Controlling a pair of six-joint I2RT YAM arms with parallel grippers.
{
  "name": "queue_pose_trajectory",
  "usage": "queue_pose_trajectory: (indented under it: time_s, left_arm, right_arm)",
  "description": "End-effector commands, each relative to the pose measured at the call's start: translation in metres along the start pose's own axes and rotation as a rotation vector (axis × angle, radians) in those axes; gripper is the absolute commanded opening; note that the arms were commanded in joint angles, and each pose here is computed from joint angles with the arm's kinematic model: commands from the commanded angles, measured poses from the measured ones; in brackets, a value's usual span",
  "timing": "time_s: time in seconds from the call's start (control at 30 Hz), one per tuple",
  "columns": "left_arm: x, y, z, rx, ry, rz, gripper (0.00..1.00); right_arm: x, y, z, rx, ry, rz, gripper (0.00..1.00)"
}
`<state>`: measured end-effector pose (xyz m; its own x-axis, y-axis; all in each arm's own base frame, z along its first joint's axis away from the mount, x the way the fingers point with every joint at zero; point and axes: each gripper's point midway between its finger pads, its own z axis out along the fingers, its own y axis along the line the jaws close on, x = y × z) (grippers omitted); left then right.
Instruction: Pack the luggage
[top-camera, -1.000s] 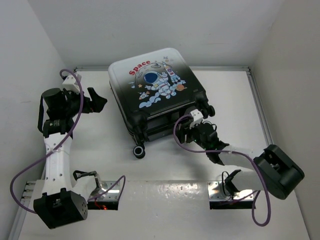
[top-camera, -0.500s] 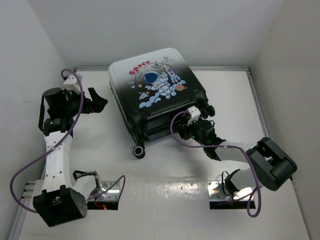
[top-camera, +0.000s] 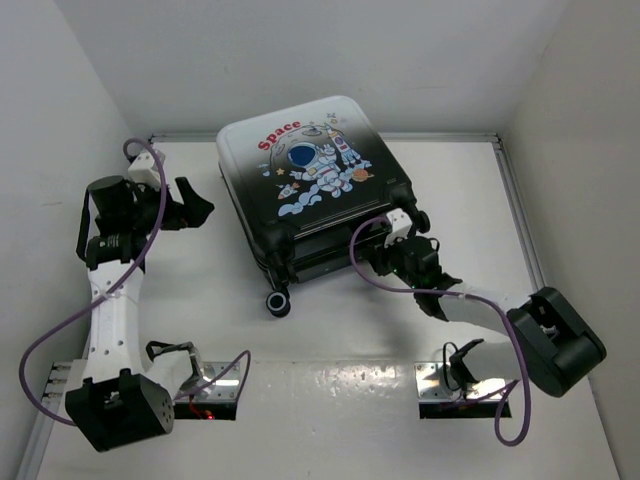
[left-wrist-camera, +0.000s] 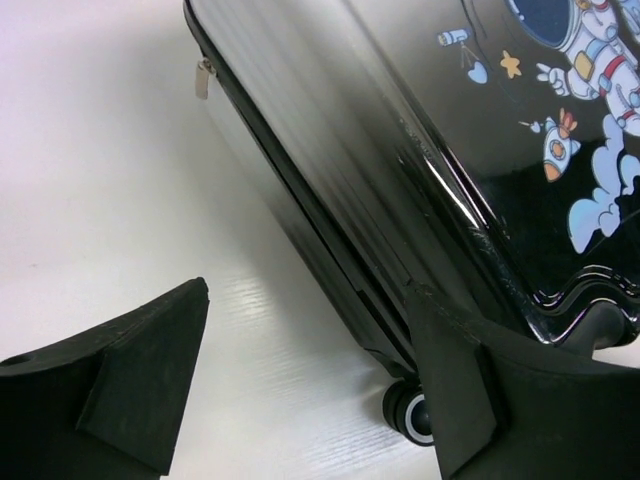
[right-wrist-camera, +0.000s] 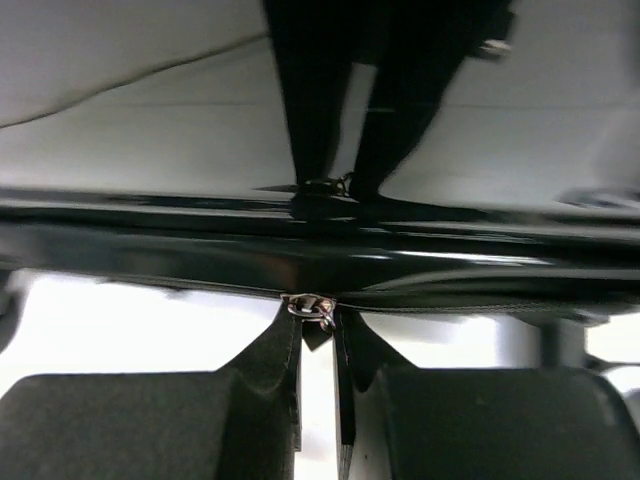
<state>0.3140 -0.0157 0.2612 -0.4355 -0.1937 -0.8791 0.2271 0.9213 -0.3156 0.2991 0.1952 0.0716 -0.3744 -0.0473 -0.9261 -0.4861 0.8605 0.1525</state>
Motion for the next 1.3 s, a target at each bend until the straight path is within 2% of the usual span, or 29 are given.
queue_pose_trajectory:
  time_s: [0.0, 0.1, 0.17, 0.2, 0.37, 0.43, 0.53, 0.63, 0.7, 0.8, 0.9, 1.03, 1.17, 1.23, 1.27]
  left_arm:
    - [-0.008, -0.004, -0.004, -0.009, 0.033, -0.011, 0.83]
    - [0.006, 0.001, 0.0, -0.016, 0.139, -0.067, 0.82]
    - [0.008, -0.01, -0.005, 0.011, 0.178, -0.085, 0.82]
    - [0.009, -0.021, -0.005, 0.05, 0.193, -0.073, 0.88]
    - [0.012, -0.072, -0.021, 0.187, 0.271, -0.024, 0.97]
    - [0.03, -0.097, -0.028, 0.245, 0.41, -0.041, 1.0]
    - [0.05, -0.118, -0.04, 0.306, 0.498, -0.06, 1.0]
    - [0.066, -0.124, -0.043, 0.286, 0.532, -0.1, 1.0]
    - [0.078, -0.118, -0.042, 0.201, 0.57, -0.186, 1.0]
    - [0.086, -0.113, -0.034, 0.092, 0.601, -0.233, 1.0]
    - [0.08, -0.115, -0.028, 0.049, 0.565, -0.186, 1.0]
    - [0.058, -0.107, -0.016, -0.009, 0.47, -0.152, 1.0]
    - [0.035, -0.099, -0.004, -0.061, 0.398, -0.19, 1.0]
    - [0.032, -0.1, -0.001, -0.081, 0.381, -0.218, 1.0]
    - [0.041, -0.101, 0.002, -0.079, 0.408, -0.215, 1.0]
  right_arm:
    - [-0.041, -0.04, -0.008, 0.17, -0.132, -0.018, 0.0]
    - [-0.041, -0.047, -0.013, 0.187, -0.129, -0.027, 0.0]
    - [-0.04, -0.045, -0.012, 0.177, -0.126, -0.031, 0.0]
    - [-0.041, -0.044, -0.011, 0.174, -0.127, -0.041, 0.0]
    - [-0.043, -0.03, 0.0, 0.144, -0.106, -0.068, 0.0]
    - [-0.045, -0.021, 0.005, 0.117, -0.096, -0.084, 0.0]
    - [-0.045, -0.004, 0.014, 0.071, -0.088, -0.103, 0.0]
    - [-0.045, 0.004, 0.021, 0.051, -0.078, -0.122, 0.0]
    - [-0.045, 0.008, 0.026, 0.041, -0.072, -0.128, 0.0]
    - [-0.047, 0.012, 0.033, 0.029, -0.075, -0.138, 0.0]
    - [-0.043, 0.019, 0.041, 0.012, -0.068, -0.145, 0.0]
    - [-0.063, 0.035, 0.057, -0.016, -0.11, -0.15, 0.0]
    - [-0.073, 0.047, 0.072, -0.035, -0.126, -0.138, 0.0]
    - [-0.076, 0.054, 0.079, -0.047, -0.133, -0.138, 0.0]
    - [-0.076, 0.054, 0.081, -0.046, -0.131, -0.13, 0.0]
